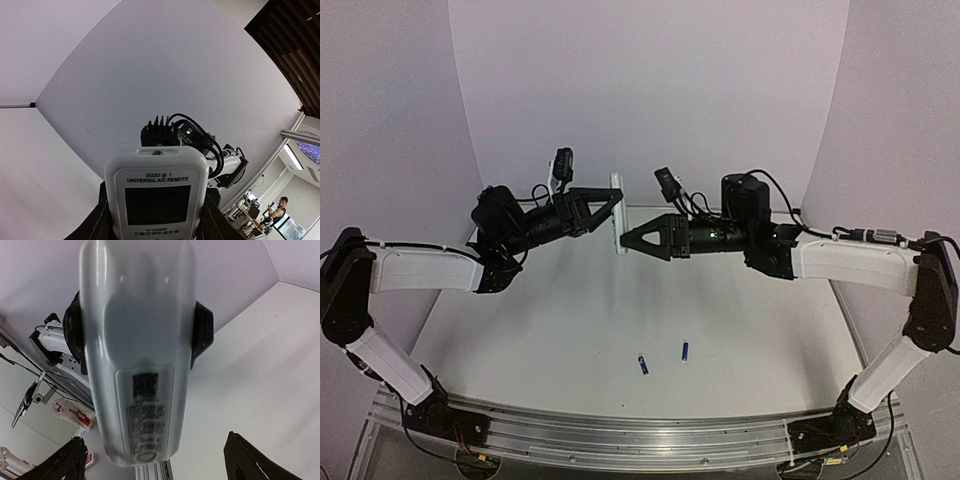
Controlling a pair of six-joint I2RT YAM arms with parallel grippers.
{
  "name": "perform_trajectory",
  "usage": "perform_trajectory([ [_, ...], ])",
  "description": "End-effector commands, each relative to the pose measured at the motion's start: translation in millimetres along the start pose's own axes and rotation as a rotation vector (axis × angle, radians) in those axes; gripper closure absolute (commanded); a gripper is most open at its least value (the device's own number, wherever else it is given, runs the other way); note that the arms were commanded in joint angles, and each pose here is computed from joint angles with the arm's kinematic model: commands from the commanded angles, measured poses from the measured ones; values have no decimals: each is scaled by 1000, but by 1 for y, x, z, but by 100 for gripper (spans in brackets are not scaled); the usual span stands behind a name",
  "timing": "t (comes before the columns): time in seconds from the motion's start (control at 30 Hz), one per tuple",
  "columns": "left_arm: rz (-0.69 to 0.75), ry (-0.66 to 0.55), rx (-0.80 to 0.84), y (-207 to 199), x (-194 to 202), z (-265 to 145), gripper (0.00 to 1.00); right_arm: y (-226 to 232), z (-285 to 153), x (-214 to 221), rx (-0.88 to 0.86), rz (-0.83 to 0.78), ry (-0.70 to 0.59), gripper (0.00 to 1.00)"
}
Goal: Load the batteries into the remote control
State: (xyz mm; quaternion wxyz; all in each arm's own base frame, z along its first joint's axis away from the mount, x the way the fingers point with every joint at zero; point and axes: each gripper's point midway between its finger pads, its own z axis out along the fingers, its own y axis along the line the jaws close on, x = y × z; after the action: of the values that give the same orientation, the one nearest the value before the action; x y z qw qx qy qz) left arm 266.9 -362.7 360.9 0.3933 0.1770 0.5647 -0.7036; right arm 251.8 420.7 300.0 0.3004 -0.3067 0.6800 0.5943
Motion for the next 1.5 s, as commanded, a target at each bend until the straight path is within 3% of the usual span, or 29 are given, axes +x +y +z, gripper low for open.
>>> perform_trajectory([
  [0.0,56,-44,121,-30,-15,5,100,19,12,-25,-102,-15,-44,10],
  [0.07,53,-57,96,-25,-17,7,100,24,15,-28,-136,-13,-54,14],
  [0.23,64,-68,44,-17,-20,8,100,32,23,-31,-193,36,-40,37],
  [0.4,77,-94,-36,-7,-22,1,95,37,29,-24,-198,30,-35,70],
  [0.47,77,-79,-79,-3,-20,-1,74,33,30,-24,-178,41,-41,77],
  [0.57,88,-72,-155,-2,-23,-8,22,15,34,-13,-98,71,-2,80],
  [0.63,94,-78,-249,3,-28,-17,1,-2,33,1,7,83,61,80],
  [0.83,-3,-51,-626,42,-24,-57,0,-64,5,40,412,16,218,81],
  [1.0,-62,42,-842,71,-13,-70,0,-91,-8,47,579,-51,305,81],
  [1.17,-89,159,-874,101,5,-53,0,-110,-10,33,688,-119,322,82],
  [1.33,-90,263,-739,111,23,-19,0,-113,-5,26,702,-149,333,79],
  [1.47,-76,266,-654,107,26,-9,0,-114,0,28,679,-157,348,79],
])
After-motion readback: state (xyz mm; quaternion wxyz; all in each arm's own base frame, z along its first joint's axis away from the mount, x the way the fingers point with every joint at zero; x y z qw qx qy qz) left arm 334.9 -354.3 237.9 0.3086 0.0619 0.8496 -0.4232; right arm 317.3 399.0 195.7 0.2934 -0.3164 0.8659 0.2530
